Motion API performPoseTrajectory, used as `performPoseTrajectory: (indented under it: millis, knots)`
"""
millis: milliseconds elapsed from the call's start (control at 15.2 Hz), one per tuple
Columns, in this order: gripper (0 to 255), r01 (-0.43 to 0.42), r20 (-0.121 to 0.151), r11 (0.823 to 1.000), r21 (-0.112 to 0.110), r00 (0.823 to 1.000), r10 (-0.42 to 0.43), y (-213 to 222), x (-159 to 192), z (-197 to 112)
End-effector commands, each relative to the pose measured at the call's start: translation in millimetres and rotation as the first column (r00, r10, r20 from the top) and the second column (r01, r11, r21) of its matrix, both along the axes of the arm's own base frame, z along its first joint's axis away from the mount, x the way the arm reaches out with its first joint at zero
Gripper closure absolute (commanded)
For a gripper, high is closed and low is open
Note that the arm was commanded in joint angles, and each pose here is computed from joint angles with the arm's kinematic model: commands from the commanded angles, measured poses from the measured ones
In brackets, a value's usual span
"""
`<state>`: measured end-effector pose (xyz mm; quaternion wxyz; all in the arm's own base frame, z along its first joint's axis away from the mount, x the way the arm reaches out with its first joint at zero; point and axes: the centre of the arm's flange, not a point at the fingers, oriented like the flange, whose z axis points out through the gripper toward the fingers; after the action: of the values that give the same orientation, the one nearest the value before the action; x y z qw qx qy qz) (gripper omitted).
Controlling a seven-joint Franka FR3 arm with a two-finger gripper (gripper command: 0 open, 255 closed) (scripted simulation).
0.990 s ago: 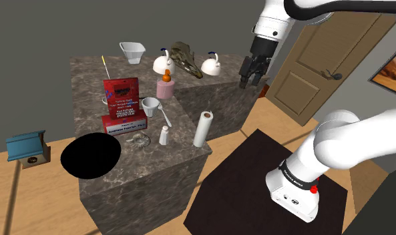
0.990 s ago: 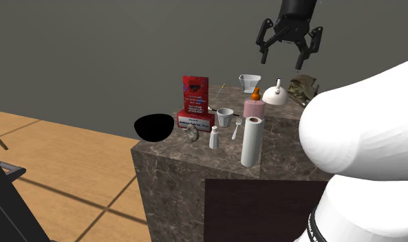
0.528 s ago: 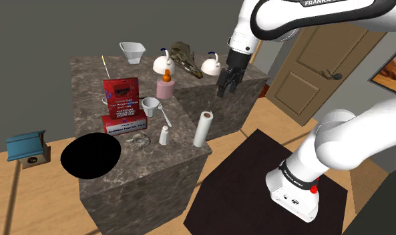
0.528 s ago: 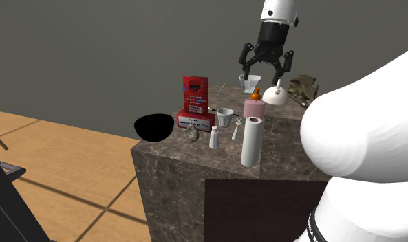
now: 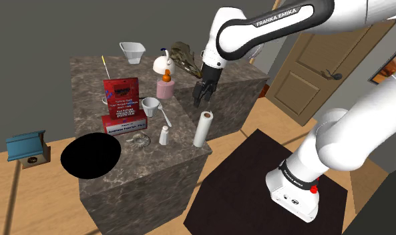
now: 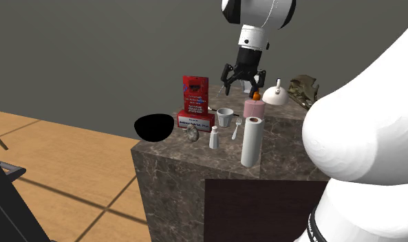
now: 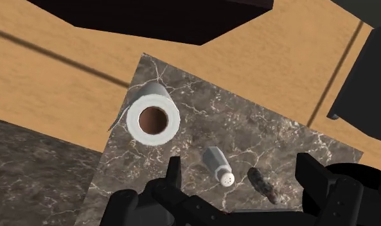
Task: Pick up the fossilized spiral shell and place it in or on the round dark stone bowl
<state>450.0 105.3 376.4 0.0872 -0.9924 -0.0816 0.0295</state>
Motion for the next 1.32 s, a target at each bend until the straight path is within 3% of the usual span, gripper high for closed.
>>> performPoseTrajectory:
  millis: [0,594,1254]
  knots:
    - [0,-0.031,0.013,0.999,0.006,0.999,0.031,10,15,-19]
    - [0,-0.171,0.064,0.985,0.028,0.984,0.169,72,79,-92]
    - [0,-0.323,0.124,0.945,0.044,0.941,0.316,154,143,-167]
